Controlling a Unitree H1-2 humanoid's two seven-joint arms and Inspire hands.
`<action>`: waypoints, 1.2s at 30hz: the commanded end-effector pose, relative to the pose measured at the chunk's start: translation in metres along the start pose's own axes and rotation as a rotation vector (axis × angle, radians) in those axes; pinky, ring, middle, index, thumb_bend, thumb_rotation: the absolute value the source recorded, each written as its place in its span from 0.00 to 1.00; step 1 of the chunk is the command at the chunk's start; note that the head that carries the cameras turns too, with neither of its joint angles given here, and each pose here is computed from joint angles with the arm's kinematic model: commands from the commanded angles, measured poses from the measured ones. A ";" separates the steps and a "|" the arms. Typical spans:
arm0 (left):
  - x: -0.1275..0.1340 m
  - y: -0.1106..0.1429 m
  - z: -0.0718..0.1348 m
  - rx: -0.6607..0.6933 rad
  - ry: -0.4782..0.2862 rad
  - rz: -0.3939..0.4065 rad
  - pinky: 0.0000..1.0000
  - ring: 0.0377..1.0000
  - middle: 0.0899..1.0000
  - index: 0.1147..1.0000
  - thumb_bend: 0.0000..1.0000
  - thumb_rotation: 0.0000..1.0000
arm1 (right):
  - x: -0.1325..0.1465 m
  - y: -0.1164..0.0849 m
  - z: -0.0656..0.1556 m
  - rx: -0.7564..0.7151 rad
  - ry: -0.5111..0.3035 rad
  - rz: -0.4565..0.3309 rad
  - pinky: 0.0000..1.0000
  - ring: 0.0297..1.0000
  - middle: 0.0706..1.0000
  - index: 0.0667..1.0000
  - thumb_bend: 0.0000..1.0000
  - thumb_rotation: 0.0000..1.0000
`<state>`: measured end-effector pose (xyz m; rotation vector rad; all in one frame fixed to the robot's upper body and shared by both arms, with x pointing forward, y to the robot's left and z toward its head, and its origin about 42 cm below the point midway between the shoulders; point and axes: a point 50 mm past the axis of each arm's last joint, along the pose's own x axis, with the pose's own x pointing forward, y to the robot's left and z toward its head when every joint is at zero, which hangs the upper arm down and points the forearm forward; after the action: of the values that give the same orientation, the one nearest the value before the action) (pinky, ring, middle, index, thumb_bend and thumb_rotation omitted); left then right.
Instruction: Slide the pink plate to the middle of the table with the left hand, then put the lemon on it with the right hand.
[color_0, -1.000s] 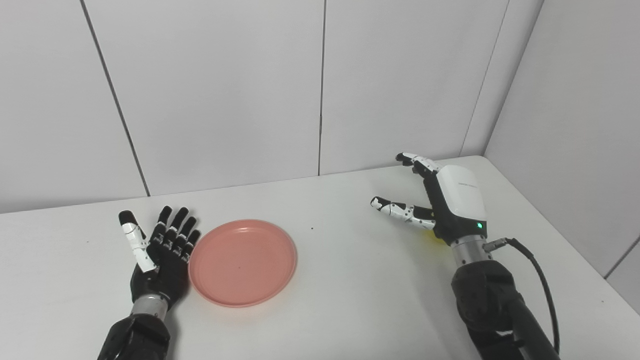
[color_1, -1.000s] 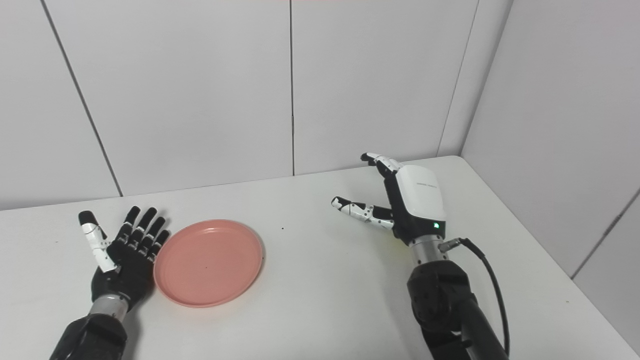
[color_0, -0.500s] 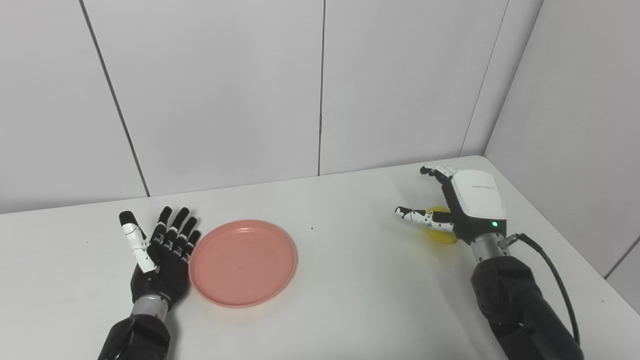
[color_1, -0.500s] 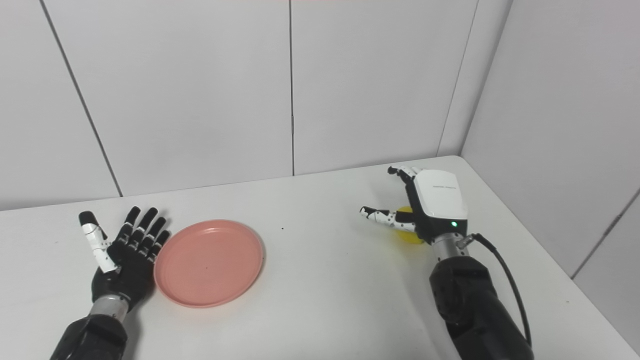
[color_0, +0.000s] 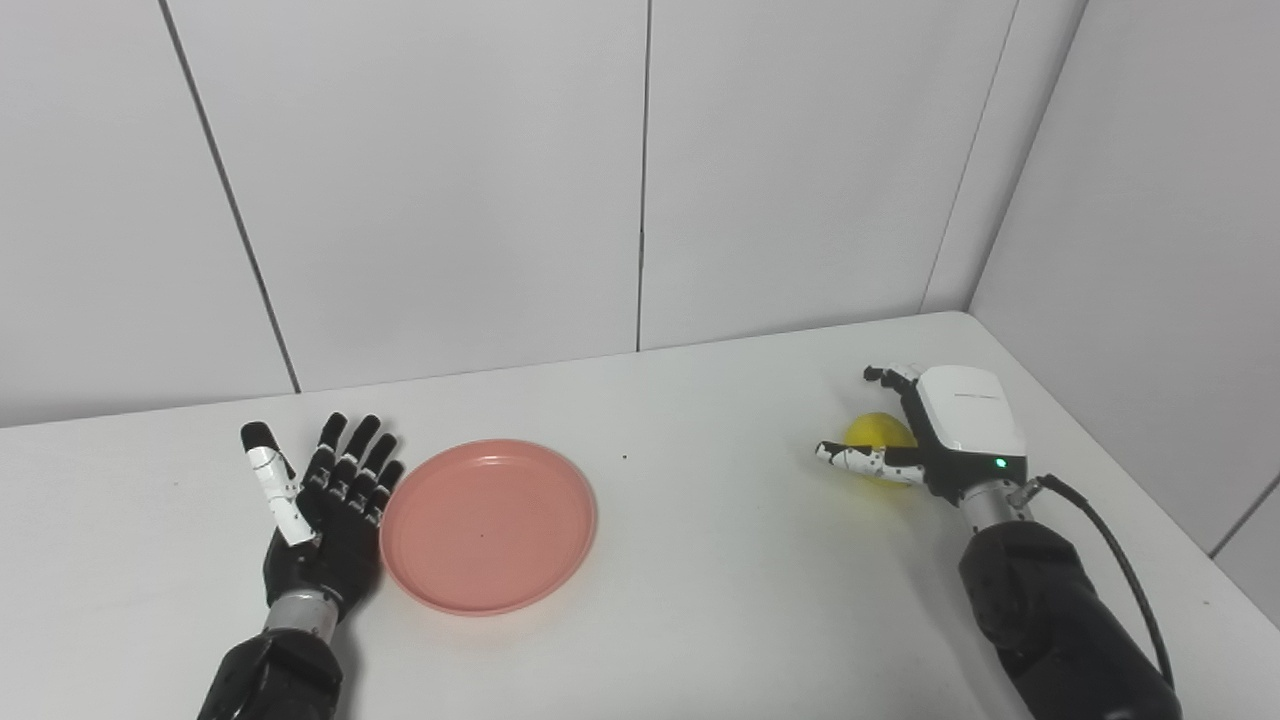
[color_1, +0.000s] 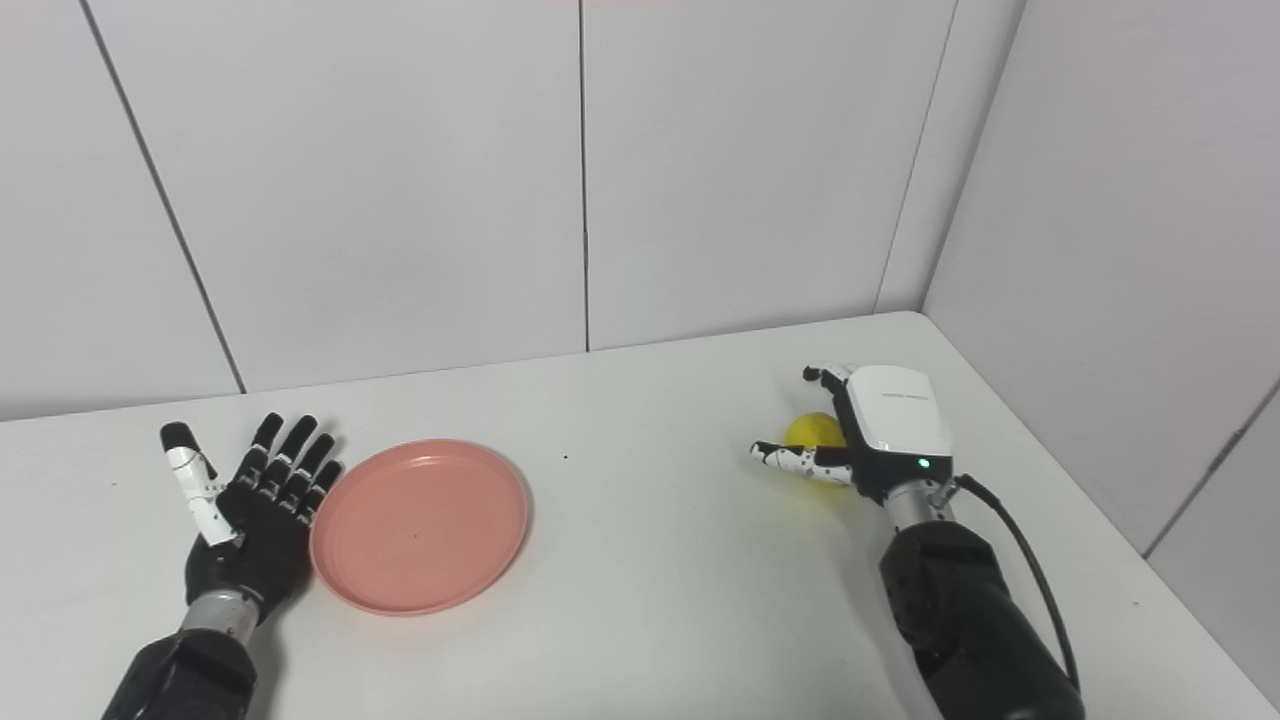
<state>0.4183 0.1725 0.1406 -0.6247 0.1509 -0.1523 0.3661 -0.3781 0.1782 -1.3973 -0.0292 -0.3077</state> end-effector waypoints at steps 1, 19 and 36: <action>-0.014 0.020 -0.034 -0.007 0.159 0.096 1.00 0.95 0.93 1.00 0.88 1.00 | 0.015 -0.016 -0.001 0.004 0.007 -0.066 0.68 0.70 0.71 0.70 0.83 0.75; -0.016 0.016 -0.036 -0.003 0.166 0.091 0.99 0.94 0.93 1.00 0.89 0.98 | 0.023 0.001 0.000 0.044 -0.016 -0.022 0.48 0.57 0.65 0.68 0.82 0.65; -0.018 0.016 -0.036 -0.017 0.169 0.091 1.00 0.94 0.92 0.99 0.90 0.97 | 0.023 0.011 0.000 0.166 -0.092 -0.044 0.13 0.16 0.21 0.44 0.51 0.15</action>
<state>0.4138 0.1702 0.1412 -0.6236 0.1535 -0.1552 0.3833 -0.3772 0.1537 -1.2309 -0.1048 -0.2625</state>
